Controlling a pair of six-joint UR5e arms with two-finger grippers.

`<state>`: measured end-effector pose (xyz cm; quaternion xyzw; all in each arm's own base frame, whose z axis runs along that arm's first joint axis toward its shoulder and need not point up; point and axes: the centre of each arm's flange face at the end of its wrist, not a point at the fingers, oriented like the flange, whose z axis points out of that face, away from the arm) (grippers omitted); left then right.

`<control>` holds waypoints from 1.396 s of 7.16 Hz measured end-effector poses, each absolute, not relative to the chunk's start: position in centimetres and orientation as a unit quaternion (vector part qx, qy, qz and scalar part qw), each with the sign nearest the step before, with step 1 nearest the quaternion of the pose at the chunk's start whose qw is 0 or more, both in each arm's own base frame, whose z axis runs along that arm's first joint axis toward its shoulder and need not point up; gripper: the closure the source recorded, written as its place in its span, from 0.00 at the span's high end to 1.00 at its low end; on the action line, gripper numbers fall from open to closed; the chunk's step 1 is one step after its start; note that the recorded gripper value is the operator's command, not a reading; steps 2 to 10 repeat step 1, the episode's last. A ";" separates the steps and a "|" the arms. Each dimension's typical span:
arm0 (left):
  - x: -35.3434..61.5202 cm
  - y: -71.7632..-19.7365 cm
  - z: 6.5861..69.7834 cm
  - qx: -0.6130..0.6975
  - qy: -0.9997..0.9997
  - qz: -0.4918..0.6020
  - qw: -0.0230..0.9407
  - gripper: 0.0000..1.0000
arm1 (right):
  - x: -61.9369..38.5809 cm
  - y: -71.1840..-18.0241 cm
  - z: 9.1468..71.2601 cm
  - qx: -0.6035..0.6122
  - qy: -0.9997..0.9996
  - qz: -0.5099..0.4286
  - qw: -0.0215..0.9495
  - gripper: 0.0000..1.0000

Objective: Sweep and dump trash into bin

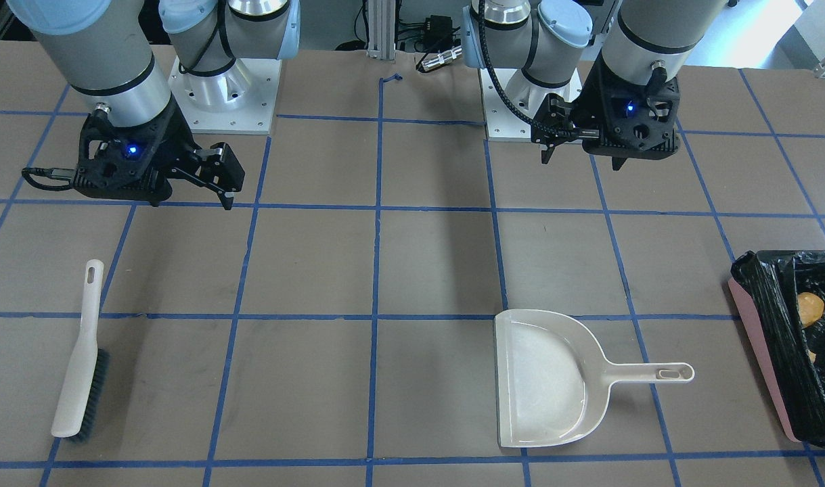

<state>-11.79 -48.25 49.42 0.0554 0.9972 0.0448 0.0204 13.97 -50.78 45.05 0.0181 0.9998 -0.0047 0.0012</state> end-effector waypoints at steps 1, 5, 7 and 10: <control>-11.8 -48.1 49.3 0.056 0.997 0.047 0.020 1.00 | 14.0 -50.8 45.1 0.018 1.000 -0.005 0.002 1.00; -11.8 -48.1 49.3 0.056 0.997 0.047 0.020 1.00 | 14.0 -50.8 45.1 0.018 1.000 -0.005 0.002 1.00; -11.8 -48.1 49.3 0.056 0.997 0.047 0.020 1.00 | 14.0 -50.8 45.1 0.018 1.000 -0.005 0.002 1.00; -11.8 -48.1 49.3 0.056 0.997 0.047 0.020 1.00 | 14.0 -50.8 45.1 0.018 1.000 -0.005 0.002 1.00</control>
